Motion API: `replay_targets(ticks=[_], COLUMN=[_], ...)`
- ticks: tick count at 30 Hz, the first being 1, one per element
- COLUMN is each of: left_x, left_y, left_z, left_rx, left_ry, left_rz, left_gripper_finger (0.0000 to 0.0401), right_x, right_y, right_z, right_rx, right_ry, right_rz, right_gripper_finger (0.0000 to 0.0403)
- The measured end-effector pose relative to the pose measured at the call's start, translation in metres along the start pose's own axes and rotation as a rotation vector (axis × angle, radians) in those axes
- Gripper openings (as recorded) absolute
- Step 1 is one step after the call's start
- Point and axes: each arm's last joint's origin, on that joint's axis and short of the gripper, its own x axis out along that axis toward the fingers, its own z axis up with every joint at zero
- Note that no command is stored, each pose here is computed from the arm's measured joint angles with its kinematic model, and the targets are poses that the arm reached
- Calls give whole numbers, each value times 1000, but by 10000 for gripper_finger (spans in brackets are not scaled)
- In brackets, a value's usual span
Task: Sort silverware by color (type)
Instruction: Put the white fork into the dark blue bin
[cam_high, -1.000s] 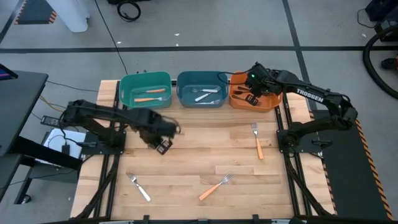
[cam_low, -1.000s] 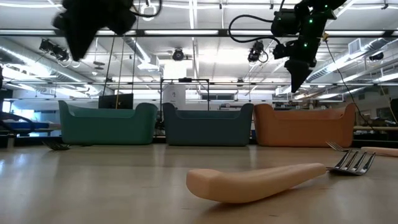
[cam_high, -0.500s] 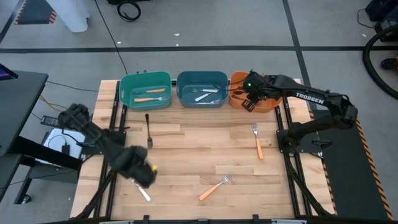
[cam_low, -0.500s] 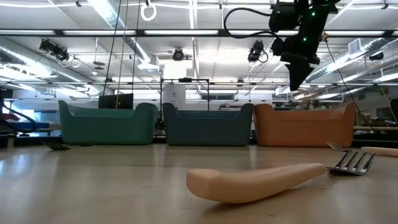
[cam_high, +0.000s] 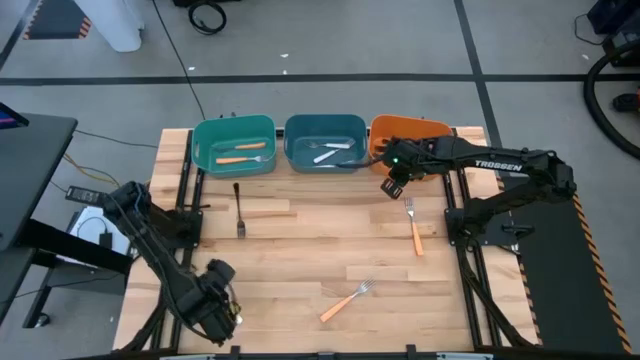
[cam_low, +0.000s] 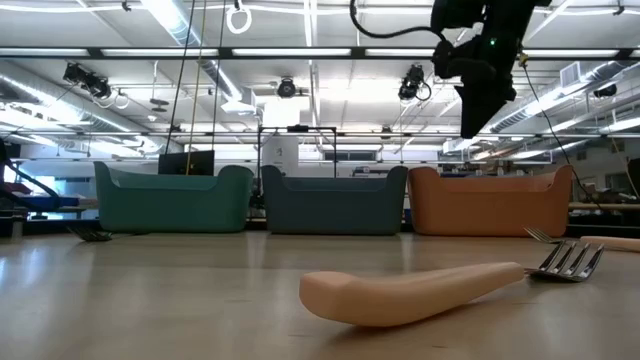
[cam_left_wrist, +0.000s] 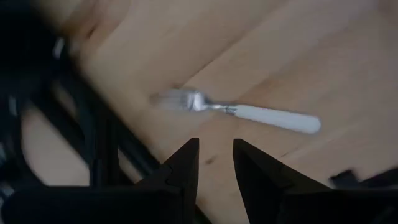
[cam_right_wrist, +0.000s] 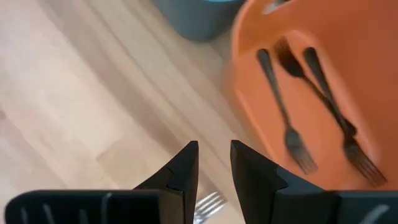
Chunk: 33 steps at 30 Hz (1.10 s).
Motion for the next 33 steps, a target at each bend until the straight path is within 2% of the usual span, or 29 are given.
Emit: replay_targets(ticks=[4,8,11,16,20,23,28,33], left_x=[10,19,34,65,85,93,97,97], left_y=[-12,-22,-26,-19,-11,-8,-12,-20], left_z=[3,4,2,1,2,1,0,-1], left_rx=[339,574,701,799,929,963,969,1097], left_ry=[-40,-88,-86,19,72,92,69,16], left_rz=[-5,-5,-8,-9,14,12,-55,-137], left_gripper_finger=[108,108,108,108,108,108,108,108], right_x=[-4,-8,-12,-18,-22,-24,-27,-28], right_y=[14,28,37,52,62,67,72,74], right_z=[-5,-11,-16,-25,-32,-36,-40,-41], right_rx=[-31,-36,-27,-26,-39,-39,-40,-48], right_ry=[-6,0,11,15,16,18,16,15], right_rz=[31,82,125,161,185,197,205,209], right_gripper_finger=[101,101,101,101,101,101,101,101])
